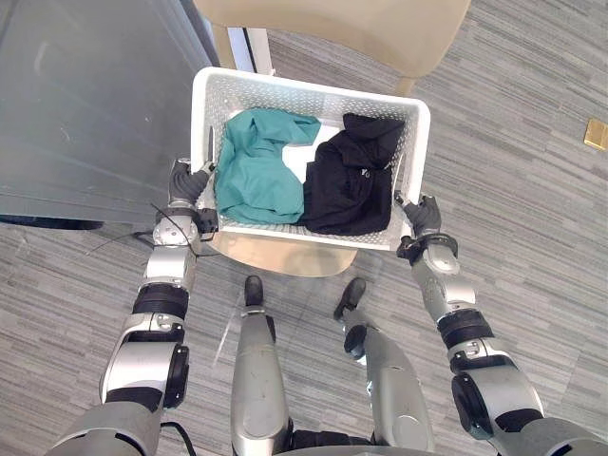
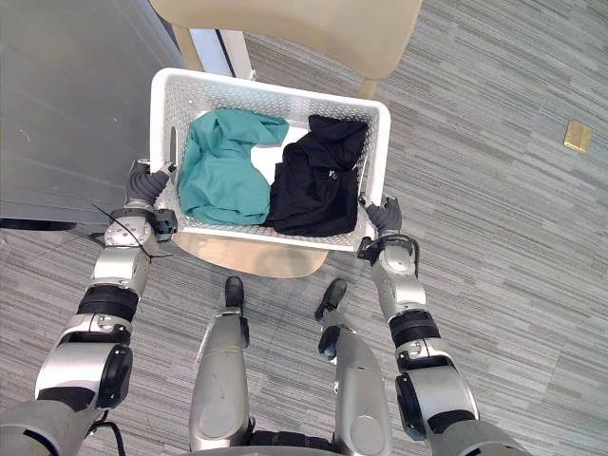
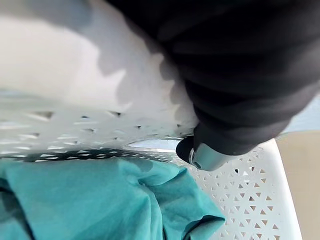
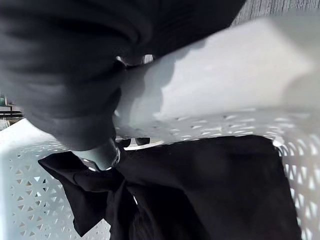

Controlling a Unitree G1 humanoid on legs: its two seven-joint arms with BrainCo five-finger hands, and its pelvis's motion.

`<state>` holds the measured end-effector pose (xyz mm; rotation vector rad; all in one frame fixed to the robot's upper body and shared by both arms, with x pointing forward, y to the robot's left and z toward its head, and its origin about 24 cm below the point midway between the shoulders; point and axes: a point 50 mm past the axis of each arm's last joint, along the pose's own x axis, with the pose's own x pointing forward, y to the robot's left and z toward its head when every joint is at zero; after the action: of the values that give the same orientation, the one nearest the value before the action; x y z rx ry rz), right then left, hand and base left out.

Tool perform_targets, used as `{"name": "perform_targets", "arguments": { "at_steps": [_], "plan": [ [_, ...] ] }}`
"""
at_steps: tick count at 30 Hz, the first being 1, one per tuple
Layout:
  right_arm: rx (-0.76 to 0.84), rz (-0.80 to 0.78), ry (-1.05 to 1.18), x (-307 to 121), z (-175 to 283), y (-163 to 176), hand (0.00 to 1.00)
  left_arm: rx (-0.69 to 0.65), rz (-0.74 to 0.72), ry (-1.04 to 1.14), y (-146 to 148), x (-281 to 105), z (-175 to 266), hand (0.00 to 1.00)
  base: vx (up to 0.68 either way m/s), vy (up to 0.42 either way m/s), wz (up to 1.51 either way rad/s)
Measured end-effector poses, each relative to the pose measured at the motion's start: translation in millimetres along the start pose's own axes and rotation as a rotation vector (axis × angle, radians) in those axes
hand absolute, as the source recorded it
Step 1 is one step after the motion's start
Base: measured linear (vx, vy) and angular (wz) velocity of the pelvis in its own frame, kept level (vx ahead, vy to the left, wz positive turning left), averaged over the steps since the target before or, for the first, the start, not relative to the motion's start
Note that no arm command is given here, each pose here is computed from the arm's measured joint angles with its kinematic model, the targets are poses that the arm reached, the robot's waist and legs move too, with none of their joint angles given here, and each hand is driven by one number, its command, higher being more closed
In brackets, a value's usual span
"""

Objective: Pick up the laundry basket with both hands and put the clothes into the washing machine.

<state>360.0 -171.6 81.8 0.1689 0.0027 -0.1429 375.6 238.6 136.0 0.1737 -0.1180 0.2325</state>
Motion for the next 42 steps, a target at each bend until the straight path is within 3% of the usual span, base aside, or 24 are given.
{"name": "perform_targets", "arguments": {
  "at_steps": [11, 23, 28, 37, 42],
  "plan": [
    [-0.005, 0.111, 0.076, 4, -10, 11, 0.0, -0.043, 0.151, 0.106, 24, 5, -10, 0.0, 0.0, -0.008, -0.01],
    [-0.042, 0.204, 0.144, -4, -29, 18, 0.0, -0.077, 0.427, 0.063, 107, -1, 5, 0.0, 0.01, -0.043, -0.05],
    [-0.043, 0.191, 0.165, -8, -36, 13, 0.0, -0.069, 0.433, 0.066, 111, -2, 5, 0.0, 0.0, -0.03, 0.05],
    [-0.051, 0.081, 0.212, -19, -51, -27, 0.0, -0.048, 0.443, 0.072, 114, -8, -1, 0.0, 0.03, -0.008, 0.06],
    [-0.037, -0.091, 0.246, -44, -64, -87, 0.0, 0.033, 0.45, -0.025, 127, -42, -7, 0.0, 0.04, 0.022, 0.06]
  ]
}}
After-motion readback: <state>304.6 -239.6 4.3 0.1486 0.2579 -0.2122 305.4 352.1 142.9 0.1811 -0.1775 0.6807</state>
